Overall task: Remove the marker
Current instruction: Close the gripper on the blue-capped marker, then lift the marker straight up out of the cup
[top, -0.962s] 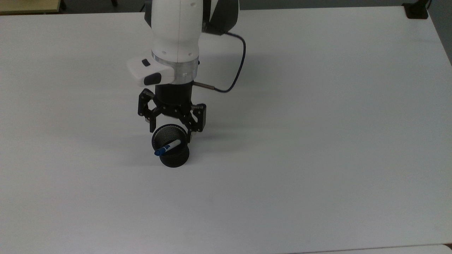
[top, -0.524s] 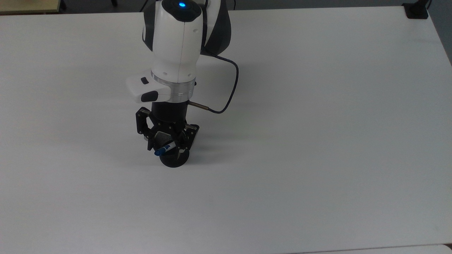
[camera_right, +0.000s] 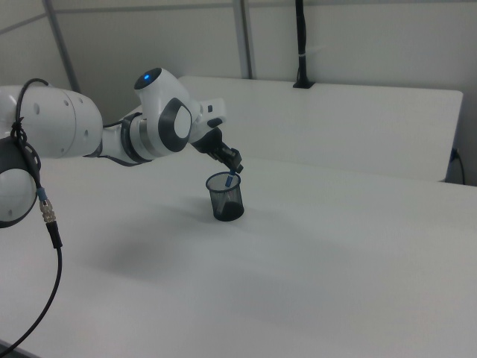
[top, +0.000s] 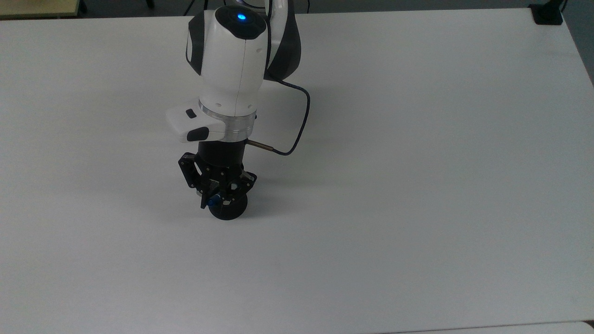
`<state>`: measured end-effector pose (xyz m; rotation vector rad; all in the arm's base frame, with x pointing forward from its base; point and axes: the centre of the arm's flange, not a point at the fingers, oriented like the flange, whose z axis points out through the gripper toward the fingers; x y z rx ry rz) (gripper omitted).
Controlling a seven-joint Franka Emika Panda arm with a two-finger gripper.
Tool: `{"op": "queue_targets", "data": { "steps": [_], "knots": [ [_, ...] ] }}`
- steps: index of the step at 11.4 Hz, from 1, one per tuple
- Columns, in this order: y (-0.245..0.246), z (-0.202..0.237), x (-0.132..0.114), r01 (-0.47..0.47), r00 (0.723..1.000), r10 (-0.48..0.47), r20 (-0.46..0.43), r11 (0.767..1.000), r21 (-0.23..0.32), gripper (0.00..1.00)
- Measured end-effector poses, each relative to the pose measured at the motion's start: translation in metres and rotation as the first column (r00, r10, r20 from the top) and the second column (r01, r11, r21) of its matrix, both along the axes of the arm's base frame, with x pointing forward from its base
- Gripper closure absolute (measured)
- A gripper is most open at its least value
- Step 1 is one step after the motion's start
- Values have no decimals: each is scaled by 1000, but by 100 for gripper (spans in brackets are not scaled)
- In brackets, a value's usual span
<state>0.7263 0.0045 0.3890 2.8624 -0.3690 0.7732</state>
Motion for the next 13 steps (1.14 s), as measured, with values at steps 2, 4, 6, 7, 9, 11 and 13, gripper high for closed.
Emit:
{"op": "queue_targets", "data": {
  "steps": [2, 4, 6, 7, 9, 11, 13],
  "knots": [
    [-1, 2, 1, 0, 1000, 0, 9, 1000, 1, 80],
    [-7, 8, 3, 7, 1000, -7, 21, 1000, 2, 81],
    [-10, 23, 5, 11, 999, -11, 49, 1000, 2, 81],
    [-10, 37, 5, 11, 997, -11, 73, 1000, 3, 81],
    [-7, 90, 1, 19, 988, -21, 156, 1000, 15, 81],
    [6, 148, -10, 23, 970, -32, 243, 999, 40, 81],
    [36, 171, -22, 23, 974, -34, 226, 998, 50, 81]
  ]
}}
